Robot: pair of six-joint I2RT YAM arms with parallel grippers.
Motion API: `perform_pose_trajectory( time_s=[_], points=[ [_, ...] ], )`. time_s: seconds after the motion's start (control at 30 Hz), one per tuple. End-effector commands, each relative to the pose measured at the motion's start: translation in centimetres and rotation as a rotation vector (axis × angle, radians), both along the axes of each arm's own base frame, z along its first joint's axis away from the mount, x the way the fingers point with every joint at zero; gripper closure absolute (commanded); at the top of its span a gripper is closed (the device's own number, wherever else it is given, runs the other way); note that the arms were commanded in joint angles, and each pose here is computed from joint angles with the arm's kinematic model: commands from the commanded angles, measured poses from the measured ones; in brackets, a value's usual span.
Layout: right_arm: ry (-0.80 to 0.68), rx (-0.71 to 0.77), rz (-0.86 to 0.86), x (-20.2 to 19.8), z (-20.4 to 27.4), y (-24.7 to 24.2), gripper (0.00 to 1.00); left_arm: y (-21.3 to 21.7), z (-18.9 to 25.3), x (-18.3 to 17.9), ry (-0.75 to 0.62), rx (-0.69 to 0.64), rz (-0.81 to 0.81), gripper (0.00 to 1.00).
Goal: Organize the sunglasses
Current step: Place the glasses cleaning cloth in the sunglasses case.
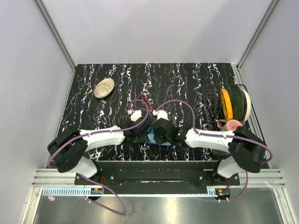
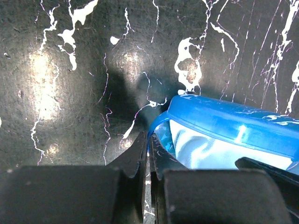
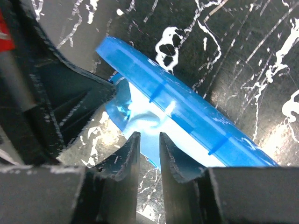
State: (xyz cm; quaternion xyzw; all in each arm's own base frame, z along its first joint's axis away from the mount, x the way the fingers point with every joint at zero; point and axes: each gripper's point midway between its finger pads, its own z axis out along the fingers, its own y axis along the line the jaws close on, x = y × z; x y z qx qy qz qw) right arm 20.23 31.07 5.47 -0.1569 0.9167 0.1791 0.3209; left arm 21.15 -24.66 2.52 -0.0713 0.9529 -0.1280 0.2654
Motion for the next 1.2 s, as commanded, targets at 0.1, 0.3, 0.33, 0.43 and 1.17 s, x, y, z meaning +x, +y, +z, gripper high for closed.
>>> perform_pose_trajectory(
  time_s=[0.1, 0.3, 0.33, 0.43, 1.17],
  points=[
    [-0.065, 0.107, 0.082, 0.7, 2.9, 3.0, 0.69, -1.7, 2.0, 1.4, -0.058, -0.057, -0.004, 0.98],
    [-0.046, 0.086, 0.097, 1.1, 1.5, 4.1, 0.69, -1.9, 1.9, 1.3, -0.052, -0.062, -0.002, 0.98],
    [-0.042, 0.082, 0.096, 1.1, 1.3, 4.1, 0.68, -1.9, 2.0, 1.4, -0.052, -0.064, 0.000, 0.98],
    [-0.027, 0.069, 0.097, 1.0, 0.6, 4.3, 0.68, -1.9, 2.0, 1.3, -0.051, -0.068, 0.002, 0.98],
    [-0.095, 0.131, -0.065, 1.7, 0.6, 1.3, 0.65, -2.7, 3.1, 0.9, -0.017, -0.130, 0.034, 0.96]
  ],
)
